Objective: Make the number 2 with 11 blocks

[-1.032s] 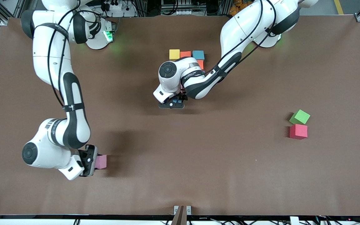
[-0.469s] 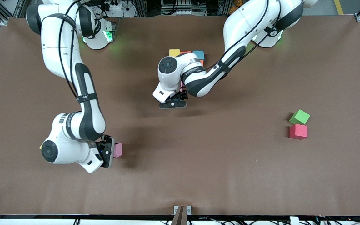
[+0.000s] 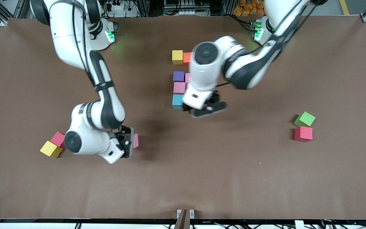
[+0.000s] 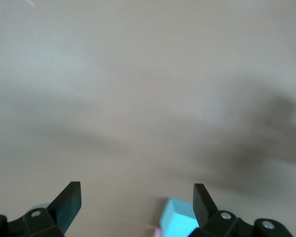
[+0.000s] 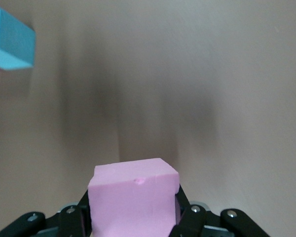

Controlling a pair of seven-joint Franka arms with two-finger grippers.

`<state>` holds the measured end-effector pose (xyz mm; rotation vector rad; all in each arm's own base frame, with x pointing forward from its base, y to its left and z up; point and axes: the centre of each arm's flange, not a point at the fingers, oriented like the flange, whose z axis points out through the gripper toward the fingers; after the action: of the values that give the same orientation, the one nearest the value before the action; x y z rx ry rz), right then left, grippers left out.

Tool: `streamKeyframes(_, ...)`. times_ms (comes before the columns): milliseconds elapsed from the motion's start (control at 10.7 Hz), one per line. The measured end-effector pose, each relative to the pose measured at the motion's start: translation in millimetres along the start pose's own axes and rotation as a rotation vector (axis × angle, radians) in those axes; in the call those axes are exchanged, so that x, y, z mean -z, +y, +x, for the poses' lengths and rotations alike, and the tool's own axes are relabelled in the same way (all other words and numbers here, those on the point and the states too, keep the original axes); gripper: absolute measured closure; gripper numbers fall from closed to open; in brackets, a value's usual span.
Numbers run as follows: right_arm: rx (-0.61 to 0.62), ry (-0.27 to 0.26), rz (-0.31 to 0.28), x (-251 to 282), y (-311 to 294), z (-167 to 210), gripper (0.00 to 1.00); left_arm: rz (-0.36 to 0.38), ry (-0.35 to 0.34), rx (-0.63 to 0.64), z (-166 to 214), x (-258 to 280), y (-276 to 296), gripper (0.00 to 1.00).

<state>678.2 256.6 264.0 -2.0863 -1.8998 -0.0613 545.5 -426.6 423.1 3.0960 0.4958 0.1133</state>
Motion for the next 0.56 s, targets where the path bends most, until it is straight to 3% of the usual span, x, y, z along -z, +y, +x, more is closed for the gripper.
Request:
streamKeyframes(281,0.025,0.006,-0.044,-15.9,-62.7,76.0,0.38,0.119,-0.090,0.114,81.2,6.1,-94.5,0.00)
streamKeyframes(563,0.098,0.007,-0.070,-38.5,-120.0,145.7,0.38,0.142,-0.163,-0.006,163.1,-9.4,-203.4,0.00)
